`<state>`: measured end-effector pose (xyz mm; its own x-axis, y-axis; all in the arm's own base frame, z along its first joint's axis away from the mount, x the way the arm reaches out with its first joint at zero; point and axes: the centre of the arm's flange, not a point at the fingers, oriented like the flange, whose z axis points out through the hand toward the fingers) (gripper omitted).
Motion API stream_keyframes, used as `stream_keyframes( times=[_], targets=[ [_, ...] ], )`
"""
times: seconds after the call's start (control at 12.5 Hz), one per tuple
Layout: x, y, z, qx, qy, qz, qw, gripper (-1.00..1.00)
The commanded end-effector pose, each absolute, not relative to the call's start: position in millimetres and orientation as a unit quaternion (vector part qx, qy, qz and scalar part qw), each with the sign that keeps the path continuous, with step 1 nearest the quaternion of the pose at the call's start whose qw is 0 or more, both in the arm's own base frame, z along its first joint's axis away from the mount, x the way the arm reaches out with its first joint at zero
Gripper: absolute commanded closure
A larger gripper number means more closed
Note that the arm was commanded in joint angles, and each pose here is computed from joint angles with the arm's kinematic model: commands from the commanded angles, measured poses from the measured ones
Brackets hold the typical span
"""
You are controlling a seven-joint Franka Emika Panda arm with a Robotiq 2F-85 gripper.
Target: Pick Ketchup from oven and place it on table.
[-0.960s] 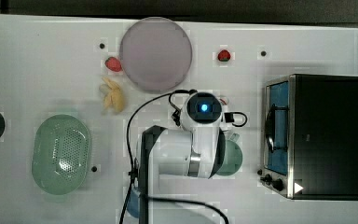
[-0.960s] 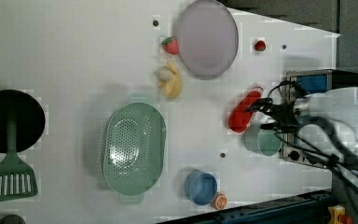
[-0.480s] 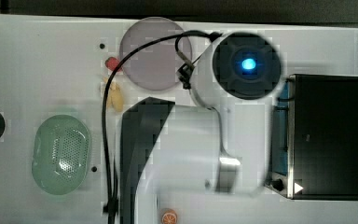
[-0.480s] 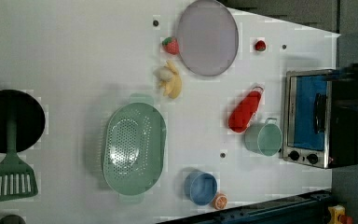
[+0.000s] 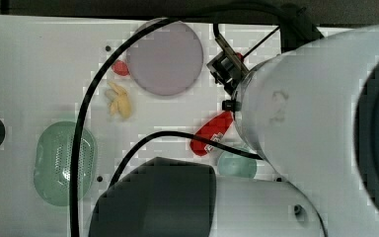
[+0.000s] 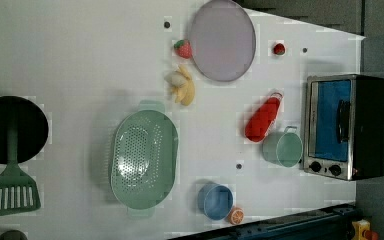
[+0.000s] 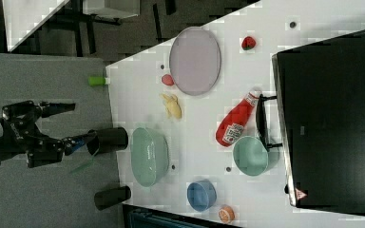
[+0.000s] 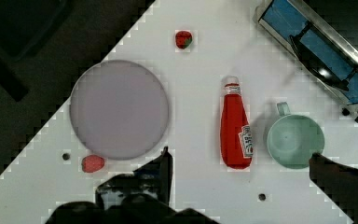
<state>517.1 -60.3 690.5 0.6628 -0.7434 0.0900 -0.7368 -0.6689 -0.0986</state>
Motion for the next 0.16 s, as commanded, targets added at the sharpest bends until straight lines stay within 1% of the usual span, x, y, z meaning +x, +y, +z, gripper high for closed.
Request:
stream_keyframes(
  times=[0.08, 0.16],
  targets=[
    [536.4, -59.5, 641.8, -0.903, 0.43, -0.009, -0.003, -1.0],
    [536.8, -59.5, 641.0, -0.903, 0.43, -0.009, -0.003, -1.0]
  ],
)
